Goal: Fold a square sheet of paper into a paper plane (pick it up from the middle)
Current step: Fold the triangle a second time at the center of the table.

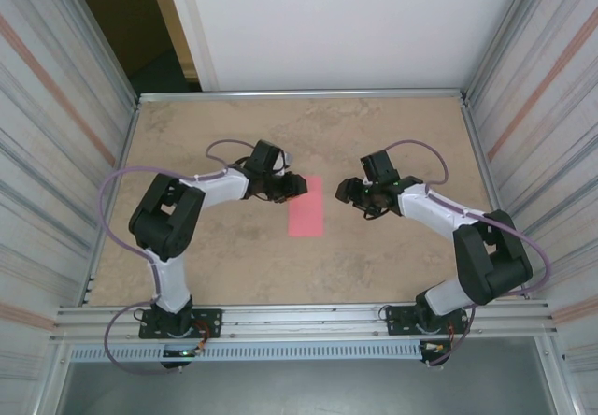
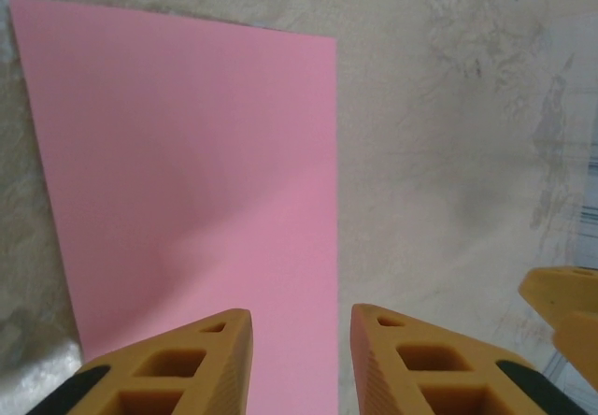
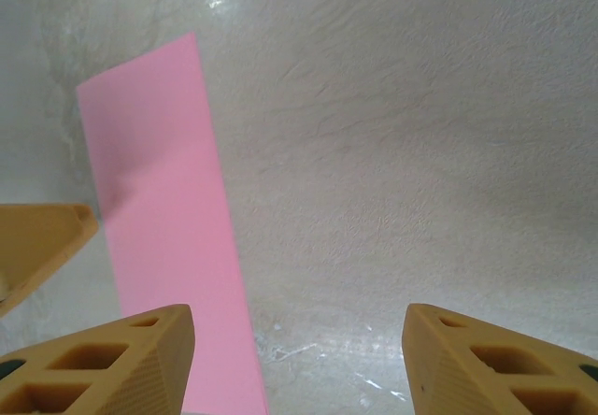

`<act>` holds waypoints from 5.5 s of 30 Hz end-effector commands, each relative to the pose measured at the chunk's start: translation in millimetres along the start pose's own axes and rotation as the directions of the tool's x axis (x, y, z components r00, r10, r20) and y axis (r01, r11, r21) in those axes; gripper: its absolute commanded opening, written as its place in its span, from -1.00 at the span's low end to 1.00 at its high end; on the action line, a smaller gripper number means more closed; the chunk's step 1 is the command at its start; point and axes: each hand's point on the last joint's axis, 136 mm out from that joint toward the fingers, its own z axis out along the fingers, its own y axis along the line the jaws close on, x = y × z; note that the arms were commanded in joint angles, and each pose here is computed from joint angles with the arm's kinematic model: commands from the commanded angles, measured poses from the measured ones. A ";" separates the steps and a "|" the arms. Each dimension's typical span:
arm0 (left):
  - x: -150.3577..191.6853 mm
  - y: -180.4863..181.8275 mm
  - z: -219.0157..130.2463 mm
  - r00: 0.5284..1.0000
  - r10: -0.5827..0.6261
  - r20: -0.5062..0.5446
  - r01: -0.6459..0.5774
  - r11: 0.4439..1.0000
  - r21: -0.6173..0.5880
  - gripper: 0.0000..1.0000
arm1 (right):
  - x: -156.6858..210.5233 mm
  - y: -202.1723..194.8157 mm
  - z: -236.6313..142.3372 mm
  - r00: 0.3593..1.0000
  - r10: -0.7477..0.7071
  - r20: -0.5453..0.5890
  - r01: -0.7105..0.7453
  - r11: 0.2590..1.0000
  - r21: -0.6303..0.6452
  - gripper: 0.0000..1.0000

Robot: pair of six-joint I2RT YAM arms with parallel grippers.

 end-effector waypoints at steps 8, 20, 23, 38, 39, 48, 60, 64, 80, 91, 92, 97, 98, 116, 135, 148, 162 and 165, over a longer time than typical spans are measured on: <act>-6.6 28.2 -2.2 0.997 -0.080 0.008 0.081 0.987 -0.141 -0.34 | 11.3 4.6 4.1 0.993 0.103 -0.051 -0.108 0.989 -0.097 0.24; 9.2 49.4 11.9 0.987 -0.159 -0.025 0.153 0.974 -0.167 -0.34 | 31.8 17.7 18.7 0.981 0.126 -0.146 -0.150 0.975 -0.162 0.22; 12.8 59.1 11.9 0.983 -0.182 -0.012 0.176 0.965 -0.194 -0.34 | 44.7 23.4 20.8 0.973 0.104 -0.205 -0.139 0.976 -0.168 0.22; 27.9 83.1 8.9 0.961 -0.277 -0.012 0.261 0.918 -0.299 -0.34 | 72.4 32.9 36.1 0.937 0.091 -0.338 -0.153 0.975 -0.161 0.04; 28.2 82.6 9.6 0.961 -0.277 -0.016 0.260 0.919 -0.296 -0.34 | 73.4 32.0 36.3 0.936 0.092 -0.338 -0.152 0.976 -0.156 0.03; 31.0 83.3 12.6 0.959 -0.280 -0.034 0.258 0.921 -0.293 -0.34 | 85.7 31.1 41.7 0.927 0.073 -0.368 -0.132 0.981 -0.139 -0.08; 30.4 81.3 12.6 0.961 -0.274 -0.034 0.254 0.926 -0.280 -0.35 | 91.6 30.5 47.0 0.923 0.061 -0.380 -0.124 0.982 -0.144 -0.17; 31.2 82.7 12.2 0.960 -0.277 -0.035 0.256 0.924 -0.285 -0.34 | 89.0 34.6 44.0 0.927 0.055 -0.372 -0.122 0.980 -0.158 -0.24; 32.1 82.5 12.3 0.959 -0.282 -0.038 0.261 0.925 -0.277 -0.35 | 89.4 32.4 36.4 0.929 0.085 -0.359 -0.155 0.973 -0.171 -0.41; 31.8 80.4 12.2 0.959 -0.281 -0.040 0.260 0.928 -0.268 -0.35 | 86.6 29.6 35.1 0.930 0.119 -0.349 -0.186 0.968 -0.166 -0.65; 31.3 80.2 11.6 0.959 -0.282 -0.039 0.262 0.927 -0.268 -0.34 | 86.5 29.2 35.2 0.930 0.121 -0.348 -0.188 0.968 -0.165 -0.66; 23.4 66.8 6.5 0.963 -0.266 -0.040 0.250 0.940 -0.232 -0.33 | 84.4 26.9 35.6 0.931 0.130 -0.341 -0.192 0.969 -0.154 -0.85; 20.2 61.5 5.0 0.967 -0.253 -0.039 0.239 0.946 -0.218 -0.33 | 84.0 25.2 35.9 0.931 0.134 -0.338 -0.193 0.970 -0.147 -0.88; -20.1 21.4 2.8 0.996 -0.078 -0.032 0.075 0.994 -0.075 -0.35 | 81.5 20.5 21.6 0.941 0.119 -0.317 -0.172 0.974 -0.144 -0.98; 0.1 53.0 22.4 0.987 -0.104 -0.124 0.083 0.983 -0.163 -0.45 | 61.5 66.0 23.9 0.946 0.008 -0.323 -0.093 0.964 -0.248 -0.96; 0.3 53.6 24.4 0.986 -0.103 -0.128 0.081 0.984 -0.161 -0.46 | 71.8 82.3 57.0 0.928 -0.027 -0.371 -0.068 0.968 -0.241 -0.96; 0.3 57.3 32.5 0.983 -0.108 -0.146 0.083 0.983 -0.164 -0.45 | 67.2 84.2 76.0 0.939 0.001 -0.345 -0.092 0.964 -0.249 -0.96; 0.5 58.1 33.4 0.983 -0.109 -0.150 0.084 0.983 -0.163 -0.45 | 66.3 84.1 79.7 0.941 0.011 -0.337 -0.103 0.962 -0.254 -0.97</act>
